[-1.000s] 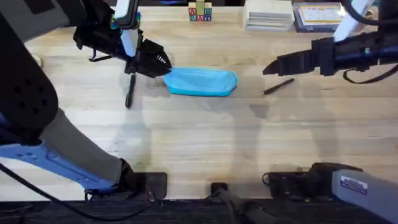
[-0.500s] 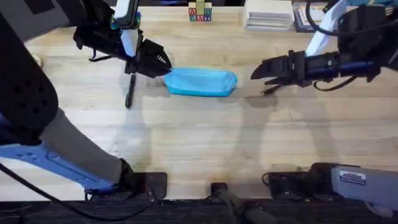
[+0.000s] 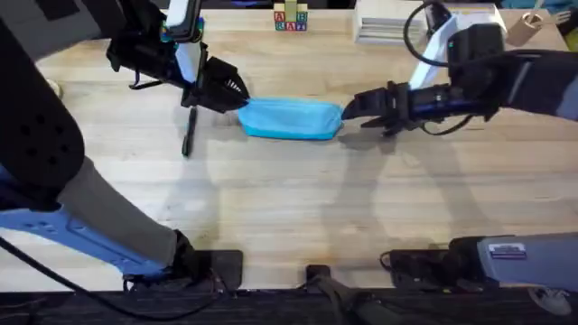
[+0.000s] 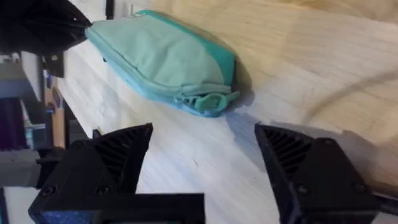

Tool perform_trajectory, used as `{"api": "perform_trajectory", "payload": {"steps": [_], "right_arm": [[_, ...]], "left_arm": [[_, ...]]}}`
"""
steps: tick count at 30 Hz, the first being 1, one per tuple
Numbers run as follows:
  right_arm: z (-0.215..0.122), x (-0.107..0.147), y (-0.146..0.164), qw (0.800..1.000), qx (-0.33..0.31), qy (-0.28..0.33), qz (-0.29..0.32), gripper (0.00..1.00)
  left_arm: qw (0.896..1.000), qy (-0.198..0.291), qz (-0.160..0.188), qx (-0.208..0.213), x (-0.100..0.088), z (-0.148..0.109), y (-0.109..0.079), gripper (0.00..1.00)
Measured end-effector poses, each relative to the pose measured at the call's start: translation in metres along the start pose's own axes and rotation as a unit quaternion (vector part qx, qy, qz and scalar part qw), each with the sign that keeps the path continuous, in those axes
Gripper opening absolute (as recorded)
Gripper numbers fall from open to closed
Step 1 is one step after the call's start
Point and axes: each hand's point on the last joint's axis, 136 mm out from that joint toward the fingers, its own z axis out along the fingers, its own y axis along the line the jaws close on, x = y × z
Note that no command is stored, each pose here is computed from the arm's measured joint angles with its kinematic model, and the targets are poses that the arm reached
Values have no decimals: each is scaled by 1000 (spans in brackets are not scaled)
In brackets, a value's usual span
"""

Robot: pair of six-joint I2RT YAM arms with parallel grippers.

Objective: Unzip the bag, pick up the pens from the table one at a time and place them inside, then zip the bag closed.

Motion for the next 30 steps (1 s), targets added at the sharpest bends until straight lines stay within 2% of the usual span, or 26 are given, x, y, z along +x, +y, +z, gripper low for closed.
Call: {"api": "perform_trajectory", "payload": {"steps": [8,18,25,30], "right_arm": [[23,-8,-10,999,-8,-1,53,997],[23,-25,-5,997,-18,-28,70,997],[25,-25,-2,994,-21,-26,105,997],[31,-24,6,993,-28,-21,108,996]], "left_arm": [[1000,0,0,0,0,0,0,41],[1000,0,0,0,0,0,0,42],[1000,0,1,-1,0,0,1,41],[1000,0,1,-1,0,0,0,41]]}}
